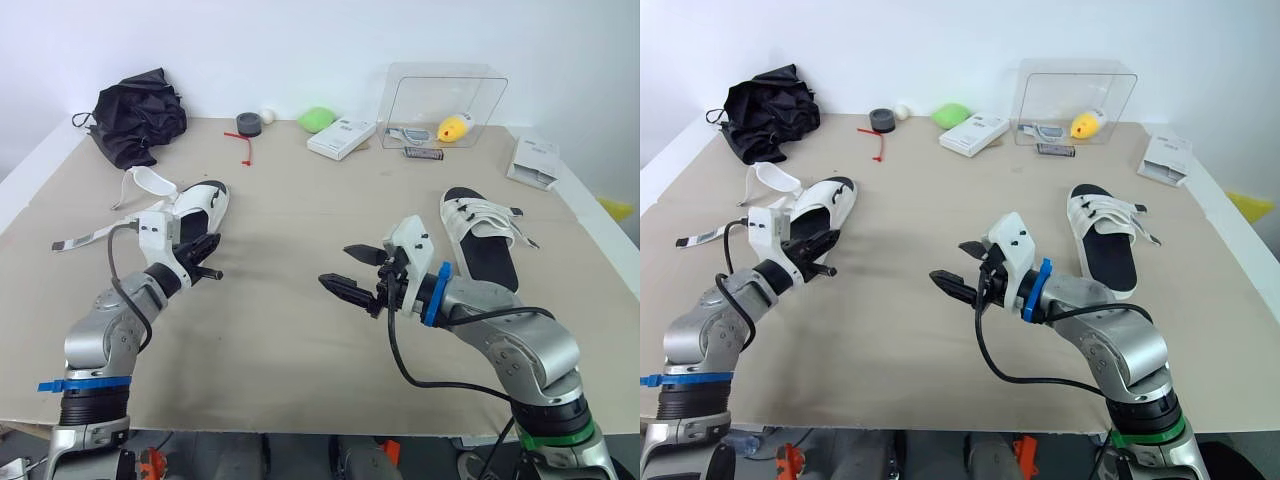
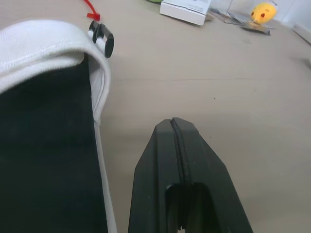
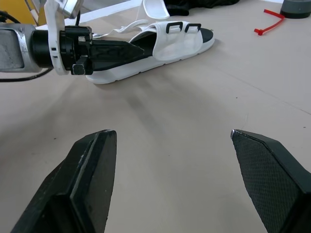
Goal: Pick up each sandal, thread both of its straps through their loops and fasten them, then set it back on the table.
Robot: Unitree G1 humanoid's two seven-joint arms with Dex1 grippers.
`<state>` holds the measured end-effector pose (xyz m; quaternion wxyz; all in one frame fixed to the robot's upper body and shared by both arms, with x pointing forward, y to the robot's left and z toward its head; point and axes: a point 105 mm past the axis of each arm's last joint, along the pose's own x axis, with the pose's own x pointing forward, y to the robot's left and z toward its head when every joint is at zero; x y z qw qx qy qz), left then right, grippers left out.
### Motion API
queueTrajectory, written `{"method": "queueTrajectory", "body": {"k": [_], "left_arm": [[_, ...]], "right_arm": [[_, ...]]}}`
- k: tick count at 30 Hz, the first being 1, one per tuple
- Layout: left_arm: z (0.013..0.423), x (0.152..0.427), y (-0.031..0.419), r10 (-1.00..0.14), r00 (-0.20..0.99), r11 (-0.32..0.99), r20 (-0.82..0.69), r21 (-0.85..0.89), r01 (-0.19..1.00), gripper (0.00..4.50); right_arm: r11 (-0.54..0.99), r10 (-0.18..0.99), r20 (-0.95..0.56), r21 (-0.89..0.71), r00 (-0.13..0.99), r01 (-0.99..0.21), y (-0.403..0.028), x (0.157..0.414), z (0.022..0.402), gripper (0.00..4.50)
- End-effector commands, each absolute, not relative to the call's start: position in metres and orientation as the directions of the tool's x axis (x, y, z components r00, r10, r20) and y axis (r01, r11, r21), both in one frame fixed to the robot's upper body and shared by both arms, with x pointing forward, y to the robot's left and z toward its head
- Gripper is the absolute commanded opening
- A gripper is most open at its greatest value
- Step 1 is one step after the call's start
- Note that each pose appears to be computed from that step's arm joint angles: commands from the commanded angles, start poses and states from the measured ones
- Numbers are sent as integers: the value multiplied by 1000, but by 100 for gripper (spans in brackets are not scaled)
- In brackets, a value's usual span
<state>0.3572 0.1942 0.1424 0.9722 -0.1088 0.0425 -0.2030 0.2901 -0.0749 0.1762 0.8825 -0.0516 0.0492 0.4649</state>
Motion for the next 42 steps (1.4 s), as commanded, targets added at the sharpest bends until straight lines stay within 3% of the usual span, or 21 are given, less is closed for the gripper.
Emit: {"method": "queueTrajectory", "body": {"k": [1, 2, 7, 8, 18, 32, 42], "left_arm": [[158, 363, 213, -320, 947, 927, 17, -201, 317, 123], [159, 365, 215, -307, 952, 931, 19, -201, 304, 197], [155, 371, 221, -248, 969, 958, -12, -153, 243, 424], [153, 371, 220, -245, 969, 960, -26, -147, 238, 445], [149, 390, 202, -254, 961, 967, -104, -18, 254, 445], [157, 431, 183, -239, 950, 970, -201, -8, 242, 445], [153, 447, 189, -180, 960, 982, -214, 13, 187, 445]], "right_arm": [[540, 833, -96, -78, 545, -838, -70, 284, 189, 410], [540, 833, -96, -77, 545, -838, -70, 284, 189, 410], [538, 834, -96, -77, 543, -839, -71, 284, 190, 410], [538, 834, -96, -76, 543, -840, -71, 284, 190, 410], [531, 841, -83, -73, 535, -844, -70, 281, 196, 410], [527, 849, -20, -40, 528, -849, -69, 279, 213, 410], [442, 897, 27, -55, 441, -895, -55, 264, 220, 410]]}}
